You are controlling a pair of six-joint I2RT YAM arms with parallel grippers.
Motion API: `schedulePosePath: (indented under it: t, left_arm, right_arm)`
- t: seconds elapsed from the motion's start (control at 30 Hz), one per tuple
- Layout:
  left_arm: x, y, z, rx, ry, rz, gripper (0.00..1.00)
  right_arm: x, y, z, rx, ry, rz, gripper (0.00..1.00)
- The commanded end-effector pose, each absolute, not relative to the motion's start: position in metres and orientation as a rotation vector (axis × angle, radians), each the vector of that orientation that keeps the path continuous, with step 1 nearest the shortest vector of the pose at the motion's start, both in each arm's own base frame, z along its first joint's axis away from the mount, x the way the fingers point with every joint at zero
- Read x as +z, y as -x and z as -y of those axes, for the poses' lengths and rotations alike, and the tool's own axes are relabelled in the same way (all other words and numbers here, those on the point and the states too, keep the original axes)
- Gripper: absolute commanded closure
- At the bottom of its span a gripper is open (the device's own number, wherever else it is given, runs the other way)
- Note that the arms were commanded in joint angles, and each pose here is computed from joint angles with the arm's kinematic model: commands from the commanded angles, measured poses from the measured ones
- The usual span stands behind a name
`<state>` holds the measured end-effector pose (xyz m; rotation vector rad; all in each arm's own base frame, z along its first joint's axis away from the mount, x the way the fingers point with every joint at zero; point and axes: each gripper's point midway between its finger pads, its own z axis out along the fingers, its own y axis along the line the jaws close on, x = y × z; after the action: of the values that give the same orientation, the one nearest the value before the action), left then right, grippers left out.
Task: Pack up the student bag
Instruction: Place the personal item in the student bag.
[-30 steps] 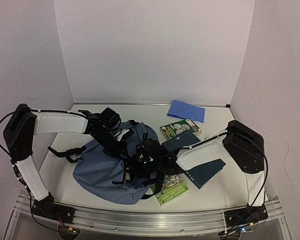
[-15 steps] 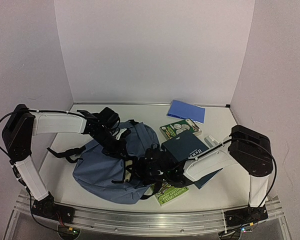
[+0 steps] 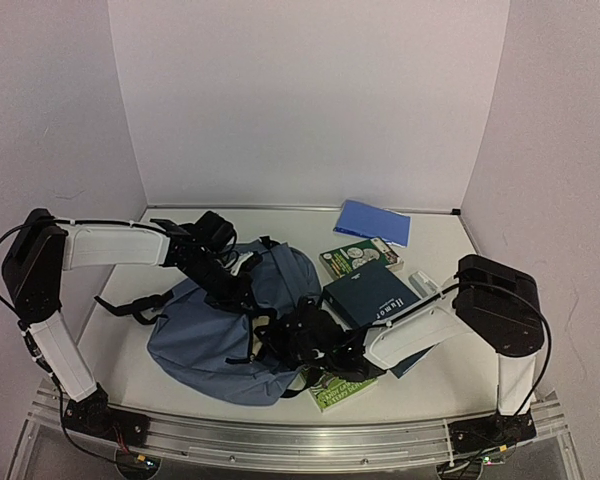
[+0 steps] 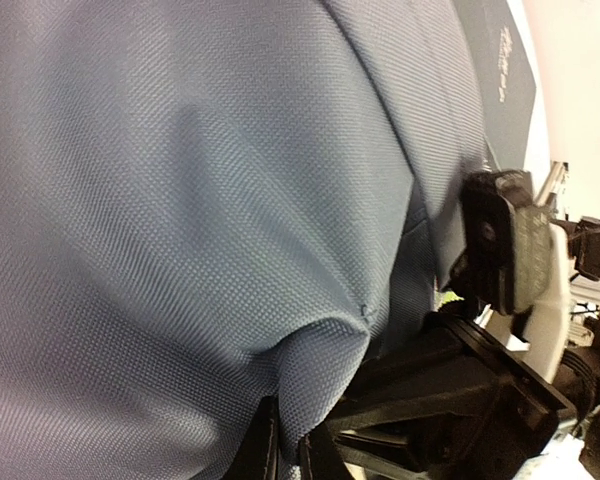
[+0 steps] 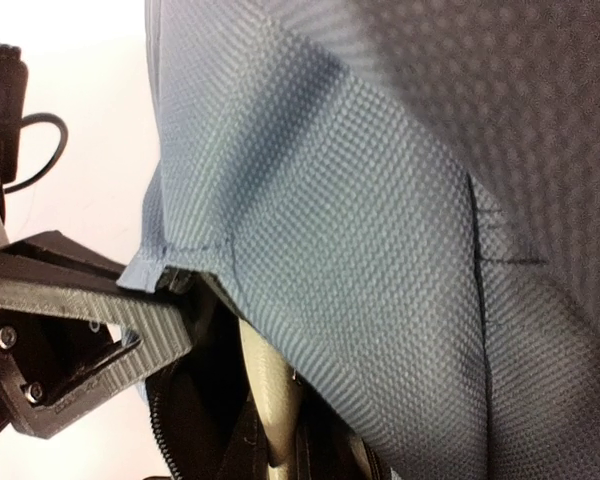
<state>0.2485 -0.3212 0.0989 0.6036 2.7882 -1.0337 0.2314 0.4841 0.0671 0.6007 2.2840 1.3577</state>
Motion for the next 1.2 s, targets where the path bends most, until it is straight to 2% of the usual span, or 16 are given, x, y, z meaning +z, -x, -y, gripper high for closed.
schedulePosePath:
  t: [0.0,0.33,0.7,0.83,0.97,1.03,1.17]
  left_arm:
    - [0.15,-0.245,0.345,-1.267,-0.741,-2.569,1.0]
    - [0.137,-0.245,0.347,-1.26,-0.747,-2.61,1.0]
    - [0.124,-0.273,0.319,-0.889,-0.677,-2.631,1.0]
    - [0.119,-0.273,0.321,-0.908,-0.619,-2.675,0.98]
    - [0.122,-0.274,0.331,-0.998,-0.546,-2.675,0.88]
    - [0.128,-0.268,0.338,-1.099,-0.512,-2.659,0.76]
    - [0.155,-0.26,0.346,-1.283,-0.451,-2.575,0.56]
  right_arm:
    - [0.067,-0.256,-0.495,1.342,-0.58,-2.203,1.0]
    - [0.066,-0.259,-0.529,1.362,-0.41,-2.215,0.99]
    - [0.082,-0.24,-0.465,1.226,-0.414,-2.269,0.59]
    - [0.085,-0.229,-0.438,1.15,-0.384,-2.317,0.51]
    - [0.1,-0.229,-0.409,1.031,-0.312,-2.307,0.41]
    - [0.11,-0.235,-0.397,0.951,-0.257,-2.295,0.36]
    - [0.113,-0.26,-0.377,0.79,-0.124,-2.319,0.36]
